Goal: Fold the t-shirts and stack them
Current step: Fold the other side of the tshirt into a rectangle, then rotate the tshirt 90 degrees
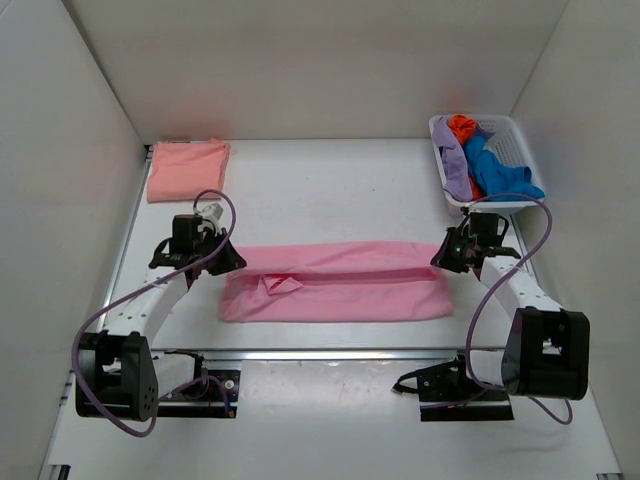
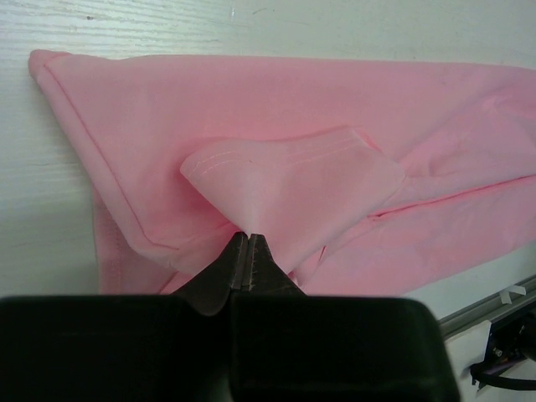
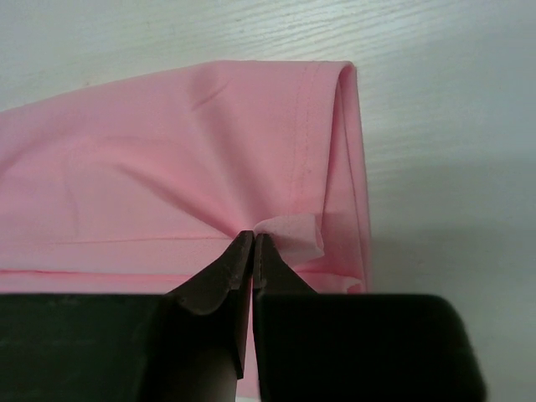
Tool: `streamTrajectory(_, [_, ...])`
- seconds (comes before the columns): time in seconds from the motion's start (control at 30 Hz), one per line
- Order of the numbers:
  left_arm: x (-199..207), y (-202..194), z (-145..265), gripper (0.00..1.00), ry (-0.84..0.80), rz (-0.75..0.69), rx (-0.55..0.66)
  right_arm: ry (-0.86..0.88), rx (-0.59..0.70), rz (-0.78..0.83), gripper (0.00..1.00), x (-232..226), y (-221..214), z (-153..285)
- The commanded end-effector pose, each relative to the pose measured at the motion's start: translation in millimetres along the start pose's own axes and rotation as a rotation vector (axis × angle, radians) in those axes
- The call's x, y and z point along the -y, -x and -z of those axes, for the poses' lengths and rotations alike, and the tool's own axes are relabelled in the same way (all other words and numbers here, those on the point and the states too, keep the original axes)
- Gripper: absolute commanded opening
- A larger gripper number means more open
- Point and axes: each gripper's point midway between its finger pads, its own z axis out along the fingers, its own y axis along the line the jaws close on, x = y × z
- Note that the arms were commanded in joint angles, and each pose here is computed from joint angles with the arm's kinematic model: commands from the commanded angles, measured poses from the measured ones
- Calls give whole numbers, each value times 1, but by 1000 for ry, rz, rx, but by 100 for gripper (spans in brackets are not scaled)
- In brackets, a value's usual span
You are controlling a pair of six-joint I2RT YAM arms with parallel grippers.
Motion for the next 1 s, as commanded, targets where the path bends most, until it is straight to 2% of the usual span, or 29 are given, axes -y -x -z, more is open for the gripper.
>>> streamTrajectory(0.0, [4,-1,5,0,-12,-21,3,-44,28,67,0,6,22,7])
streamTrajectory(0.1, [4,-6,5,0,-11,-13,-8,-52,-2,95,4,6,24,7])
streamTrajectory(0.17, [7,-9,5,0,-20,-22,-15,-77,-34,101,12,8,20,9])
streamTrajectory(0.2, [6,-11,6,3,-18,-17,-17,-93,-51,108,15,9,19,9])
streamTrajectory(0.23, [4,-12,7,14,-10,-15,-16,-100,-49,116,20,8,22,11])
streamTrajectory(0.43, [2,-3,20,54,32,-18,27,-110,-17,173,41,-2,36,19])
streamTrajectory(0.53, [8,7,24,60,28,-18,54,-72,-28,222,42,-17,36,15])
streamTrajectory(0.67, [30,6,21,56,-7,-52,23,-4,-67,285,40,-36,33,-4])
streamTrajectory(0.8, [44,-13,1,51,-26,-59,-33,53,-140,342,32,-48,21,-29])
streamTrajectory(0.83, [46,-14,-3,49,-34,-47,-31,47,-158,346,28,-48,19,-32])
streamTrajectory(0.97, [36,-43,-29,45,19,-39,-138,15,-274,323,23,-41,-2,-53])
